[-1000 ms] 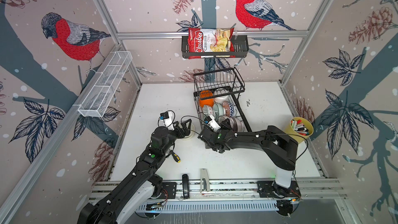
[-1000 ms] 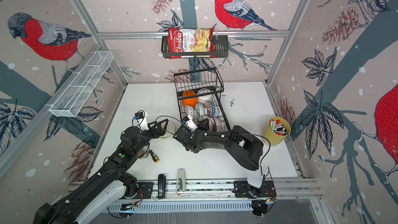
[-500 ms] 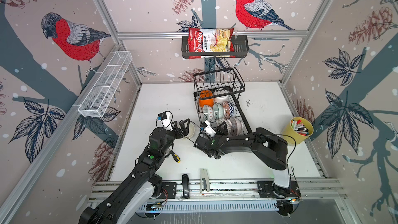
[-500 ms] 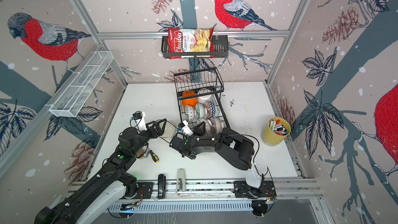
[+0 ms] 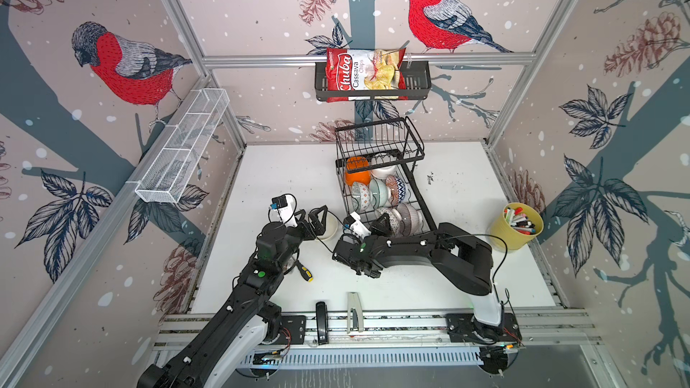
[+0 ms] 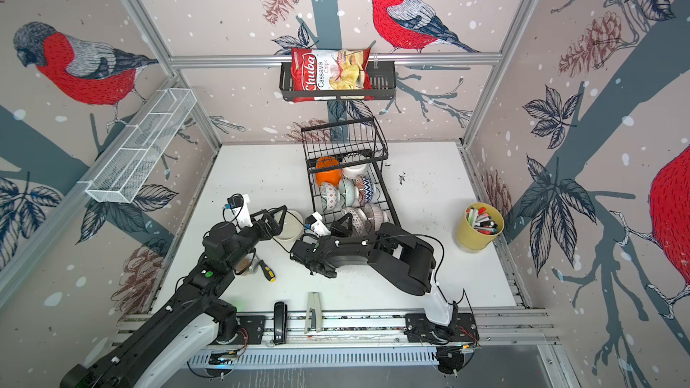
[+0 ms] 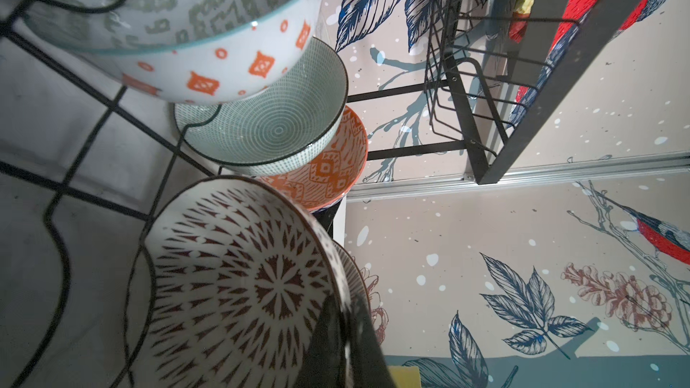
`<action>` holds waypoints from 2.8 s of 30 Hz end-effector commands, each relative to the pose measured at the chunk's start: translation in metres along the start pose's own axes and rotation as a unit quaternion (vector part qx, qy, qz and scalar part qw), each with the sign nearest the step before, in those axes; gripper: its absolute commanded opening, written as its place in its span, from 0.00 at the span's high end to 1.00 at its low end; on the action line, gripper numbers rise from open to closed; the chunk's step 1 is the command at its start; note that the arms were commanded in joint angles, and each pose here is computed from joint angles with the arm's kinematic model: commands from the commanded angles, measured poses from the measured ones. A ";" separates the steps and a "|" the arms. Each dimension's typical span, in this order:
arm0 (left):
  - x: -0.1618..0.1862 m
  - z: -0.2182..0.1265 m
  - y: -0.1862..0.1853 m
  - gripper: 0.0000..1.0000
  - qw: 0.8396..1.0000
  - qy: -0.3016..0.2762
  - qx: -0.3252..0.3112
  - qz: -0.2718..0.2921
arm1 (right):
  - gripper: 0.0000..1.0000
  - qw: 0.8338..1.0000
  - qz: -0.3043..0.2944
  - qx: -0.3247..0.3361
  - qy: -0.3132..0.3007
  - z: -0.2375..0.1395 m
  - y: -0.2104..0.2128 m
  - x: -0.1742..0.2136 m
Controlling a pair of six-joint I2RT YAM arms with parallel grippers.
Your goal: Load the bowls into the dish rack
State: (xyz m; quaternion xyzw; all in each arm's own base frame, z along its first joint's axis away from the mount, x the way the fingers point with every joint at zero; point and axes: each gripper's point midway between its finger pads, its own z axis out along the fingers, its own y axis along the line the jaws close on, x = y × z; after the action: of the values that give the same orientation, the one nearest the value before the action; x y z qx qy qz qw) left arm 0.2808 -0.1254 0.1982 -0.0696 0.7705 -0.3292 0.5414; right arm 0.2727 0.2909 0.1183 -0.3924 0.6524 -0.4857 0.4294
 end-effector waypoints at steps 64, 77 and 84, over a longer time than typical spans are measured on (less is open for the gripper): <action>0.056 0.026 0.080 0.09 0.953 0.201 -0.222 -0.033 | 0.03 0.886 0.390 -0.248 -0.024 0.020 -0.095 -0.021; 0.085 0.038 0.110 0.36 0.910 0.283 -0.301 -0.035 | 0.05 0.856 0.442 -0.261 -0.066 0.019 -0.114 -0.014; 0.084 0.040 0.113 0.50 0.908 0.279 -0.310 -0.034 | 0.05 0.853 0.442 -0.265 -0.077 0.017 -0.111 -0.014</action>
State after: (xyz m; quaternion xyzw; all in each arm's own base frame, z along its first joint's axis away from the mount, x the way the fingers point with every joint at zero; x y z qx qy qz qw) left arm 0.3093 -0.0989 0.0565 -0.1615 0.9508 -0.1102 0.2404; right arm 0.3024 0.2697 0.2193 -0.2002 0.8329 -0.0365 0.5146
